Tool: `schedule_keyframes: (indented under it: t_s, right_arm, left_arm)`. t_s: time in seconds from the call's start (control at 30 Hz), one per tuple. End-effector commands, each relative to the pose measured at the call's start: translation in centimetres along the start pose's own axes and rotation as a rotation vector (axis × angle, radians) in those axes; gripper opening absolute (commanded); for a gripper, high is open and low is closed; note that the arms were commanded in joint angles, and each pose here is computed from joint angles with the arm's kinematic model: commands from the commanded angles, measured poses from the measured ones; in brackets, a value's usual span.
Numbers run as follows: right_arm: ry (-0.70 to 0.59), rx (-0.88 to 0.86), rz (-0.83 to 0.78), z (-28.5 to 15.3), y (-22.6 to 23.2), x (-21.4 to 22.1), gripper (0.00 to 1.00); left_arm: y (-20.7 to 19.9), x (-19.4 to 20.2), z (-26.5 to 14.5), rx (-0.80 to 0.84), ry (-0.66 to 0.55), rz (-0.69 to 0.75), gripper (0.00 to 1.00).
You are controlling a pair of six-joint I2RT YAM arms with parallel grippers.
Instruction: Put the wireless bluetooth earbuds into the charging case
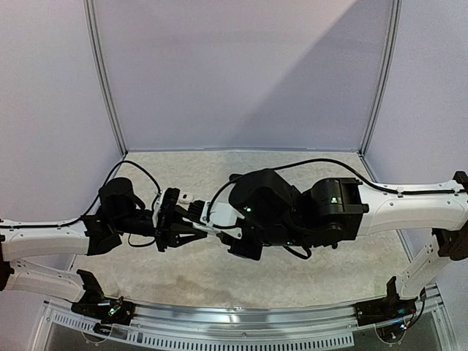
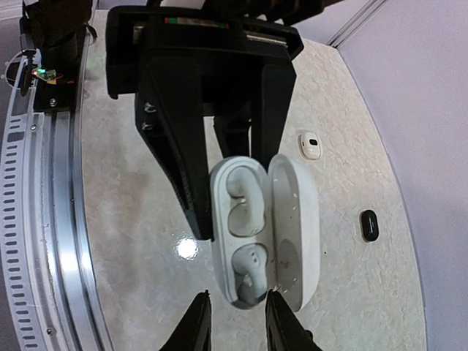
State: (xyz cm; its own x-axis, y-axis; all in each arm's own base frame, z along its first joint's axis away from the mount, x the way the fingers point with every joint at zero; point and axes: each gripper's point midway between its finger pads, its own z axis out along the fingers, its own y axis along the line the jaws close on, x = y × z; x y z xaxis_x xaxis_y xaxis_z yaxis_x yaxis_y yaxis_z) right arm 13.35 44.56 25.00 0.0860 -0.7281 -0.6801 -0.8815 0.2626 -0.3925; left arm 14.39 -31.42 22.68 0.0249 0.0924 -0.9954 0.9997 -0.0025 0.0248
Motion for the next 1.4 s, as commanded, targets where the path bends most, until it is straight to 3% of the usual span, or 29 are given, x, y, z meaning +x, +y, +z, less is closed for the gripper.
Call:
schedule_keyframes:
  t_s: [0.0,0.07,0.13,0.23,0.3,0.37,0.43,0.7,0.77,0.87,1.1,1.23,1.37]
  right_arm:
    - [-0.09,-0.062,0.07,-4.8,-1.1,-2.3,0.28]
    - [-0.146,-0.072,0.111,-6.3,-1.7,-3.2,0.32]
    - [-0.21,-0.049,0.174,-7.9,-2.9,-4.0,0.36]
    - [-0.266,0.044,0.262,-9.5,-5.2,-3.9,0.38]
    - [-0.248,0.141,0.301,-9.9,-6.9,-2.9,0.39]
    - [-0.21,0.267,0.342,-10.0,-8.9,-1.6,0.4]
    - [-0.185,0.336,0.382,-9.6,-9.9,-0.8,0.4]
    - [-0.119,0.387,0.405,-7.5,-10.0,-0.1,0.41]
    - [-0.164,0.433,0.458,-7.1,-11.1,-0.6,0.41]
    - [-0.331,0.48,0.548,-5.8,-12.4,-3.5,0.4]
    - [-0.483,0.5,0.641,2.0,-11.0,-6.4,0.38]
    - [-0.399,0.465,0.703,7.7,-8.2,-3.5,0.37]
    - [-0.334,0.524,0.849,7.7,-7.9,1.8,0.36]
  left_arm:
    - [1.3,0.4,-0.2,-0.081,0.019,-0.004,0.0]
    - [2.0,1.0,-0.3,-0.123,0.052,0.061,0.0]
    - [3.0,1.6,-0.7,-0.183,0.112,0.251,0.0]
    - [6.6,2.1,-1.9,-0.338,0.294,0.782,0.0]
    - [9.2,1.6,-2.8,-0.423,0.447,1.218,0.0]
    - [10.9,-0.1,-3.4,-0.512,0.499,1.454,0.0]
    - [10.9,-1.5,-3.4,-0.525,0.499,1.545,0.0]
    - [9.8,-0.9,-3.4,-0.475,0.506,1.633,0.0]
    - [9.6,-0.9,-3.3,-0.475,0.485,1.59,0.0]
    - [9.1,-0.5,-3.0,-0.445,0.457,1.473,0.0]
    - [9.7,-2.4,-3.4,-0.521,0.418,1.297,0.0]
    - [9.8,-4.1,-3.9,-0.573,0.36,1.167,0.0]
    - [9.5,-3.8,-4.3,-0.572,0.355,1.068,0.0]
